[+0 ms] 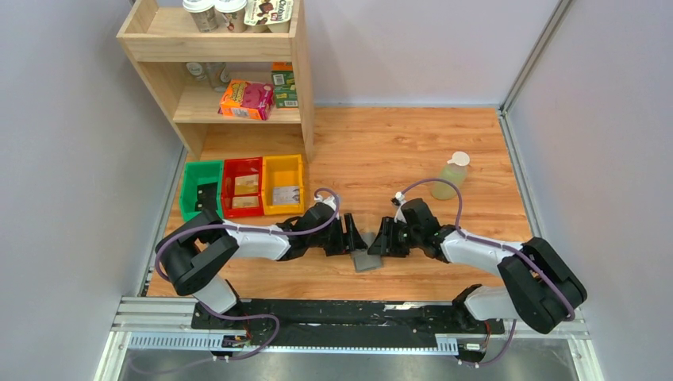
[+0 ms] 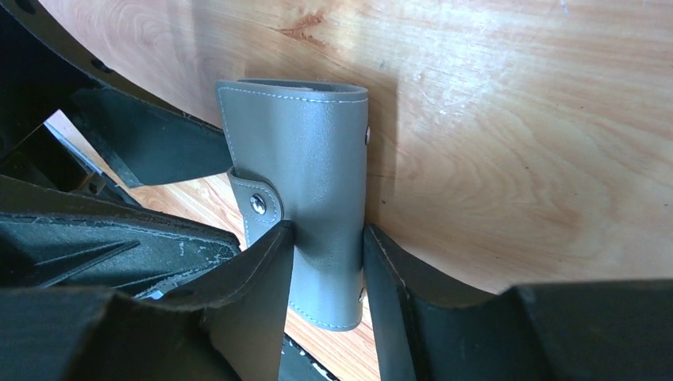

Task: Take the credit cards out of the card holder
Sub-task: Open the card holder at the center of the board.

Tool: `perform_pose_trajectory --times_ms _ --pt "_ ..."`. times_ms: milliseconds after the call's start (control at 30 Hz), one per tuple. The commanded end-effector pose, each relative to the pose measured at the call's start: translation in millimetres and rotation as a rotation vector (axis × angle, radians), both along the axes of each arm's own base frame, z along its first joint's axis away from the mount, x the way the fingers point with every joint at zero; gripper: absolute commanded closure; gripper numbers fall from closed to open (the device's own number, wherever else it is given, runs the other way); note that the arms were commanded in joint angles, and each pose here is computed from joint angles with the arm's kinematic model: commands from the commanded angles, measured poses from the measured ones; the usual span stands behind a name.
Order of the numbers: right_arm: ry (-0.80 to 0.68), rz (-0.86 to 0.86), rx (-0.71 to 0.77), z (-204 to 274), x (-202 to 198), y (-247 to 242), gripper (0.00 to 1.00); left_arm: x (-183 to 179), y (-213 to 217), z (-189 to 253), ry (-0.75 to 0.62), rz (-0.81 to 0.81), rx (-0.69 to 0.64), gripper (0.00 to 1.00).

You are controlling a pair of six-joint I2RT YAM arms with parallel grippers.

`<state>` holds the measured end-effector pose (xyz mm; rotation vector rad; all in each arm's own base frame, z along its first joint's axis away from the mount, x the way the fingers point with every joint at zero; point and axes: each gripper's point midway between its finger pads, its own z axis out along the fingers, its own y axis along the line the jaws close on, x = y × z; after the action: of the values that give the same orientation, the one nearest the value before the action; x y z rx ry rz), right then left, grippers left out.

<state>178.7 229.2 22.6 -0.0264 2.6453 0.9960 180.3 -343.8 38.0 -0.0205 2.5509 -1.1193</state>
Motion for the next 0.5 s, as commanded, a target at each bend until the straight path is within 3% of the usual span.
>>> perform_pose_trajectory --times_ms 0,233,400,467 --pt "0.073 -0.083 -0.207 -41.0 -13.9 -26.8 0.57 -13.6 10.8 -23.7 0.059 0.020 0.048 0.28" --pt "0.075 -0.100 -0.117 -34.8 -14.4 -12.0 0.60 -14.8 13.4 -24.3 0.047 0.018 0.043 0.45" --pt "0.061 -0.086 -0.049 -27.6 -14.3 -2.7 0.63 -10.9 14.0 -20.0 0.010 0.012 0.048 0.46" --pt "0.065 -0.093 -0.035 -27.1 -14.4 -1.0 0.72 -6.7 15.3 -16.8 -0.016 0.005 0.072 0.46"
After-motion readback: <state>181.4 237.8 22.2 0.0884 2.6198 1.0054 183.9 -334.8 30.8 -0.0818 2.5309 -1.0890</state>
